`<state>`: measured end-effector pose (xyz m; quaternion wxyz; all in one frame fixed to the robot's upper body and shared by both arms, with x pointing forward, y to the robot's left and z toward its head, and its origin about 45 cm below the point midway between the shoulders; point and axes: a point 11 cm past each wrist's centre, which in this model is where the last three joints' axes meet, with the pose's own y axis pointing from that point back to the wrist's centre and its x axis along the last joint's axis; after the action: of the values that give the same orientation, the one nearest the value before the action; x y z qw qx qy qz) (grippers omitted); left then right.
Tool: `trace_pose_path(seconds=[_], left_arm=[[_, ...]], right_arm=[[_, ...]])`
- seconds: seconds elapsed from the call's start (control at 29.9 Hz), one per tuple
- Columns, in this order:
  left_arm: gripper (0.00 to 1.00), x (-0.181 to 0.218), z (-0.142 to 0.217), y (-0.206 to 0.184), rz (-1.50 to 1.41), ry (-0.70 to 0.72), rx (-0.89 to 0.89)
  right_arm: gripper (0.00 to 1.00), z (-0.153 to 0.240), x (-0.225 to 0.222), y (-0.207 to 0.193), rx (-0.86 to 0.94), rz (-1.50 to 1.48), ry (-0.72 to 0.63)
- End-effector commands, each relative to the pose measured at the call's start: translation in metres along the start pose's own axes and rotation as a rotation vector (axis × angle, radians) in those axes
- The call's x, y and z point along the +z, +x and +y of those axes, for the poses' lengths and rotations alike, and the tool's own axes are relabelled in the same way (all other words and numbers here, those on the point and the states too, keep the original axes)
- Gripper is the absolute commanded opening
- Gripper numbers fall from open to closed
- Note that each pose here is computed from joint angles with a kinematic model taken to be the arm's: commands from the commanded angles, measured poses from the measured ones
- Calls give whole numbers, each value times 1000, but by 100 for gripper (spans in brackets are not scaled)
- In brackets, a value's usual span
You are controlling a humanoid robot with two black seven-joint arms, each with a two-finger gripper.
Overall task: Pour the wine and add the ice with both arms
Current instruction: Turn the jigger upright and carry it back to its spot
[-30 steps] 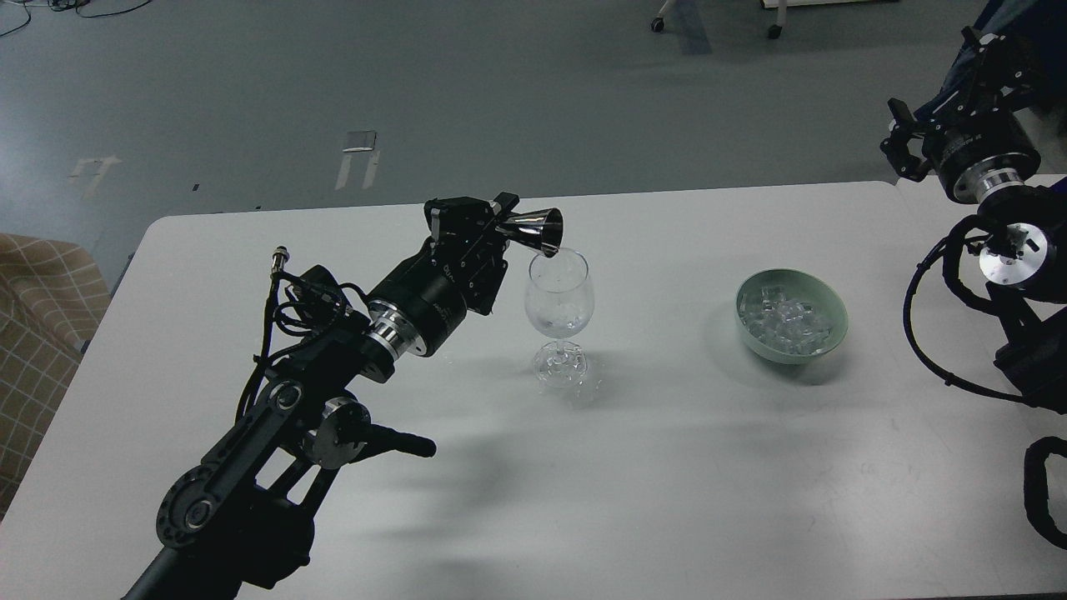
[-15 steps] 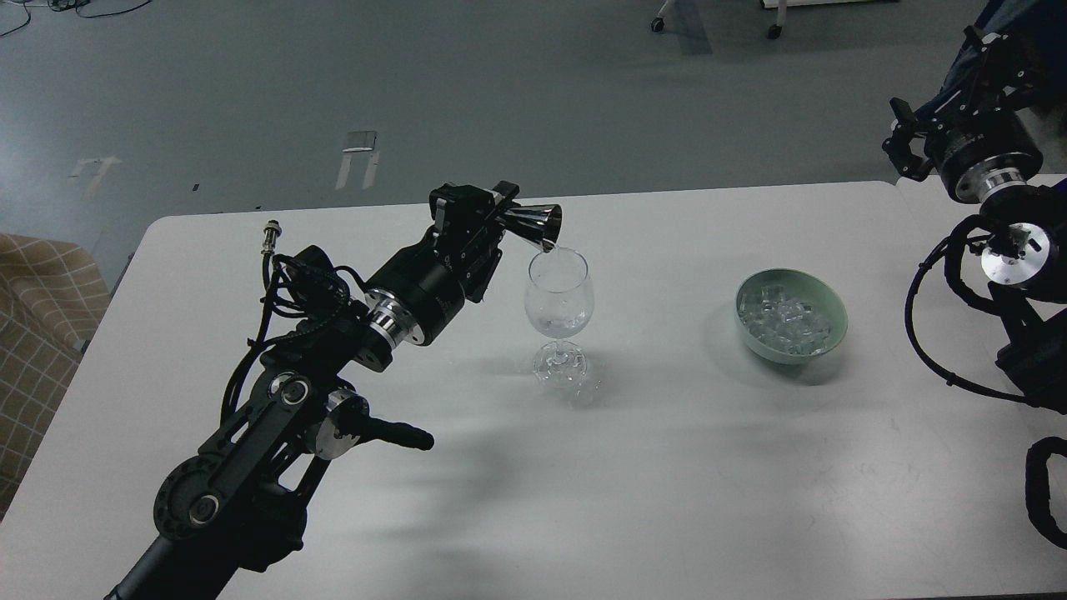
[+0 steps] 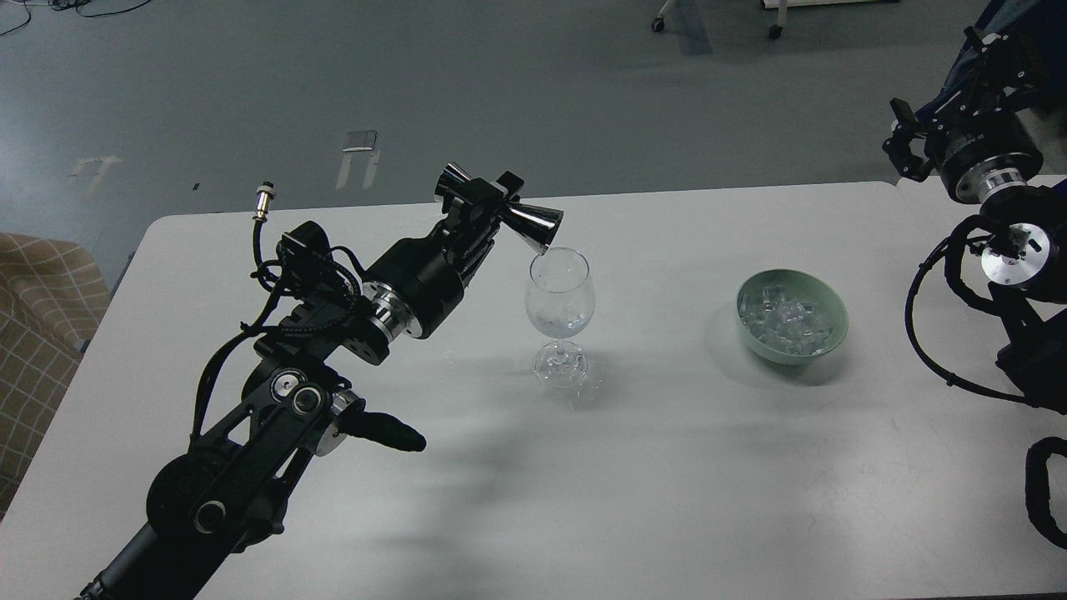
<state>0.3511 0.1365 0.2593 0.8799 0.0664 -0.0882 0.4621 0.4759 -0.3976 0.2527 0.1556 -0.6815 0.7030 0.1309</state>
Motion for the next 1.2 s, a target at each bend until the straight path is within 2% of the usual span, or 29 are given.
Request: trace_pose_path(seconds=[0.0,0.23,0.33,0.4,0.63,0.77,0.9,1.0,1.17], left_arm=[[0,3,0,-1,1,-1,-3],[0,10,3,-3,69,-27,-7],[0,14,5,-3,213,-36,-20],[0,18,7,10,439,-47,-13],[0,27,22,62,776,-159,72],[0,4,45,93,996,-218,111],[0,-24,70,117,1097,-276,151],[0,-49,92,143,1185,-342,224],[0,-110,108,172,1337,-326,421]], right_arm=[[100,0,0,0,0,0,0],[100,1,-1,2,3,3,0],[100,1,-2,2,2,4,1],[100,1,-1,2,2,5,0],[100,3,2,5,7,7,-7],[100,3,2,5,7,7,-7],[100,3,2,6,8,8,-7],[100,4,4,7,10,10,-11],[100,7,9,9,16,14,-23]])
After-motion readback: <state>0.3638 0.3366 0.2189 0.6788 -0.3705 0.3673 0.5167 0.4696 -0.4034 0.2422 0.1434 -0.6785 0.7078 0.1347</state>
